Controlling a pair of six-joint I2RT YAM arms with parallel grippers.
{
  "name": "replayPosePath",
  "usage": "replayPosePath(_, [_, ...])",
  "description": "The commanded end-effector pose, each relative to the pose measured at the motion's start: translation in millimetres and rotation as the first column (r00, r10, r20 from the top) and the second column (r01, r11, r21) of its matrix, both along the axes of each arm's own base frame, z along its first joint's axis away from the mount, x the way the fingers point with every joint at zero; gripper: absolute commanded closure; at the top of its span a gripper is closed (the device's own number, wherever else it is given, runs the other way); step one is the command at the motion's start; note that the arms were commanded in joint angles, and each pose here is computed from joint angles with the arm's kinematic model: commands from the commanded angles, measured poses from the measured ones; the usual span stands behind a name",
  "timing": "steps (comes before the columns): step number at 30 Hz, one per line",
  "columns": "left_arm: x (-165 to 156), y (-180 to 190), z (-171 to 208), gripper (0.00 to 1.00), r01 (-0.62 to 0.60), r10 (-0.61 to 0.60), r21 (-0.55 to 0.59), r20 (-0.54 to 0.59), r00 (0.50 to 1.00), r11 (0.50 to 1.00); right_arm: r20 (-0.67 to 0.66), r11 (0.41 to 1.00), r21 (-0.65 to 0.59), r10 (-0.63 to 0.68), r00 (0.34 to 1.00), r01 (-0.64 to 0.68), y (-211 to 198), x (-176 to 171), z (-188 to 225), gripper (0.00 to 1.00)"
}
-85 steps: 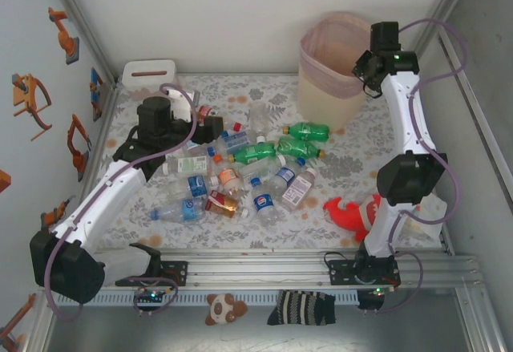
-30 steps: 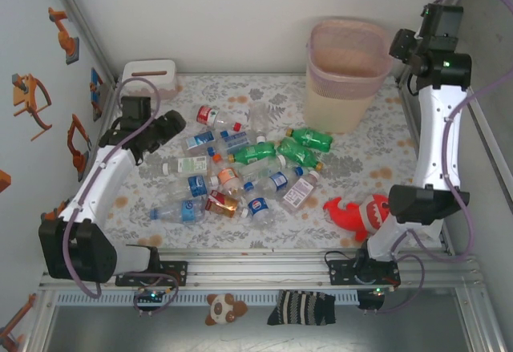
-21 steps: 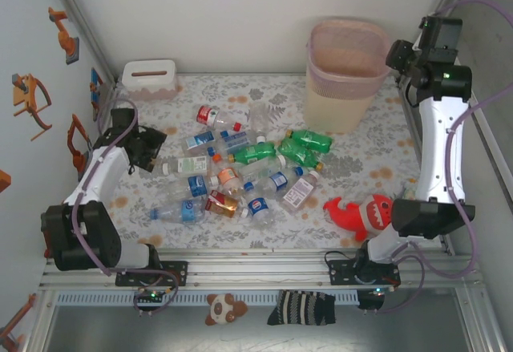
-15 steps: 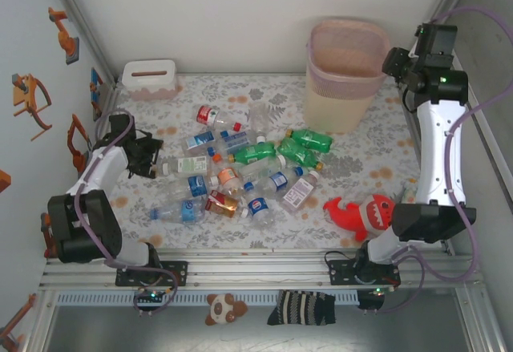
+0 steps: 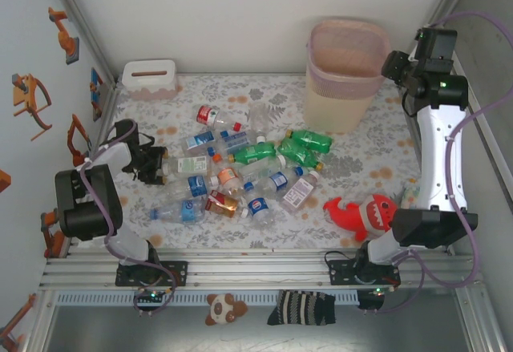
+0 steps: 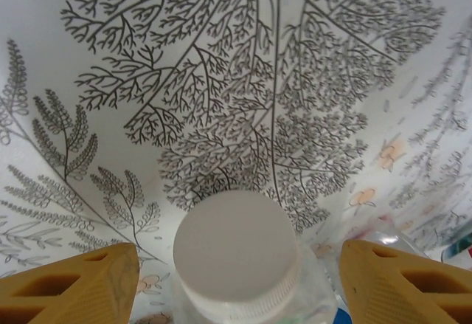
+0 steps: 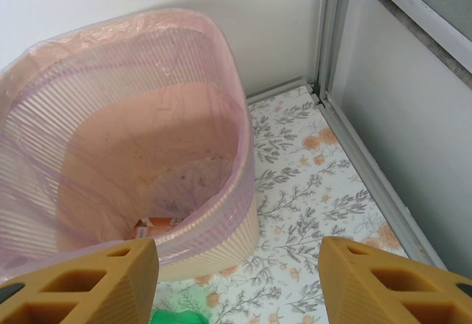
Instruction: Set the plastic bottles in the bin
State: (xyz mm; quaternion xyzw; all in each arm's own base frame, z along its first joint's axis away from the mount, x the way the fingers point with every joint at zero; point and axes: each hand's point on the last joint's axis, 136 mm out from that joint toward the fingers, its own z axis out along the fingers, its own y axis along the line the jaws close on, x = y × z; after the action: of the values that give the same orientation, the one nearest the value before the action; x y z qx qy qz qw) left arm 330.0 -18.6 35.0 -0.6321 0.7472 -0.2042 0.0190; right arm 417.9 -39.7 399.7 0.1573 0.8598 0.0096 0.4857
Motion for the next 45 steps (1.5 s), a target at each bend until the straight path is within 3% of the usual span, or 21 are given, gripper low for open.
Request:
replayPosePath(1, [-5.2,-5.5,-12.3,0.3,-0.032,0.03,-0.056,-0.041,0.999,0.998,0.053,1.0,0.012,0.003,0.999,-0.004,4.8,-7.2,16.0,0.42])
replayPosePath(27, [-0.5,3.3,-10.2,0.56,-0.07,0.068,-0.048,-0.033,0.997,0.996,0.084,1.0,-0.002,0.003,0.996,-0.003,6.4,-22.3,31.4,0.42])
replayPosePath(39, [1.6,20.9,62.6,0.62,-0.003,-0.009,0.081,0.146,0.989,0.997,0.12,1.0,0.003,0.021,0.993,-0.022,11.2,-34.4,44.0,0.42])
replayPosePath(43, [5.6,23.7,96.1,0.64,0.059,-0.096,0.152,0.25,0.963,0.987,0.158,0.989,0.018,0.143,0.977,-0.148,32.5,-38.9,50.3,0.42])
replayPosePath(45, [12.1,20.8,118.7,0.65,0.114,-0.176,0.195,0.341,0.924,0.974,0.197,0.967,0.035,0.242,0.95,-0.254,51.5,-41.4,53.3,0.43])
